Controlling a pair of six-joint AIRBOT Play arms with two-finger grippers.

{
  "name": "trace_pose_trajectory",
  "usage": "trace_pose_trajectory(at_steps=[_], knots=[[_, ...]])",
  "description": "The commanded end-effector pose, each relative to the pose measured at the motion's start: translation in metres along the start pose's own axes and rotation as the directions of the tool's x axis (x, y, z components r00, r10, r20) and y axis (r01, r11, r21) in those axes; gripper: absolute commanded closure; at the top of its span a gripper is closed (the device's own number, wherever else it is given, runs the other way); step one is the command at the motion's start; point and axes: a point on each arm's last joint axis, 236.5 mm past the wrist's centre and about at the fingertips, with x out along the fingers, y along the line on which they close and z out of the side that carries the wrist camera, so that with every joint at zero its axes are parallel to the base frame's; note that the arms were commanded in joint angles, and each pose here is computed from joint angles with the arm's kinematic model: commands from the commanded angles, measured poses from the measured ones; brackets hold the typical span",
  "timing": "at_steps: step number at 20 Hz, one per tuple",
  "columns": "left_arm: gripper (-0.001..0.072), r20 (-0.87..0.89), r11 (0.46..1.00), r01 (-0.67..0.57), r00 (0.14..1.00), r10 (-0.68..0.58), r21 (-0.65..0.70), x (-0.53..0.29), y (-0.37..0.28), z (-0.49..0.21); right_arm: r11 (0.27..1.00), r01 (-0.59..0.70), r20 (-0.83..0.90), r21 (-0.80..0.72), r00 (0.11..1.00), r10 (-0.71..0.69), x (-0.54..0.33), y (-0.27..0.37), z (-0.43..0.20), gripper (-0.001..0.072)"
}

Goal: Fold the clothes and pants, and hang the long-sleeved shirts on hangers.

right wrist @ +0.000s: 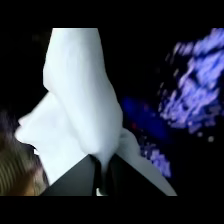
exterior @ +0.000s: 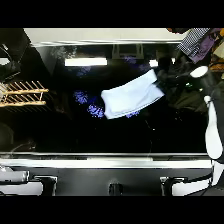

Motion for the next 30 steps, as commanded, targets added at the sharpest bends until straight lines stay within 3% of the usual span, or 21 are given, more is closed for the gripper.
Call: trace_pose_trajectory(at_steps=[1, 6, 10, 13, 18, 24, 30], knots=[[0.0689, 0.001, 1.0, -0.001, 1.0, 0.001, 0.002, 0.0, 0.0, 0.0, 0.997, 0.01, 0.19, 0.08, 0.981, -0.025, -0.054, -0.018, 0.071, 0.0675], [0.0689, 0.001, 1.0, -0.001, 1.0, 0.001, 0.002, 0.0, 0.0, 0.0, 0.977, -0.002, 0.449, 0.211, 0.888, -0.096, -0.142, -0.081, 0.15, 0.0675], [0.0689, 0.001, 1.0, -0.001, 1.0, 0.001, 0.001, 0.0, 0.001, 0.0, 0.928, 0.044, 0.513, 0.37, 0.823, -0.244, -0.208, -0.168, 0.165, 0.0675], [0.0689, 0.001, 1.0, -0.001, 1.0, 0.001, 0.002, 0.0, 0.0, 0.0, 0.85, 0.126, 0.431, 0.512, 0.818, -0.381, -0.243, -0.233, 0.139, 0.0677], [0.0689, 0.001, 1.0, -0.001, 1.0, 0.001, 0.002, 0.0, 0.0, 0.0, 0.672, 0.393, 0.144, 0.627, 0.79, -0.596, -0.258, -0.31, 0.049, 0.0677], [0.0688, 0.001, 1.0, -0.001, 1.0, 0.001, 0.001, 0.0, 0.0, 0.0, 0.463, 0.533, -0.1, 0.708, 0.725, -0.682, -0.243, -0.339, -0.07, 0.0676], [0.0689, 0.0, 1.0, -0.001, 1.0, 0.001, 0.001, 0.0, 0.0, 0.0, 0.375, 0.643, -0.217, 0.667, 0.65, -0.729, -0.249, -0.347, -0.14, 0.0674]])
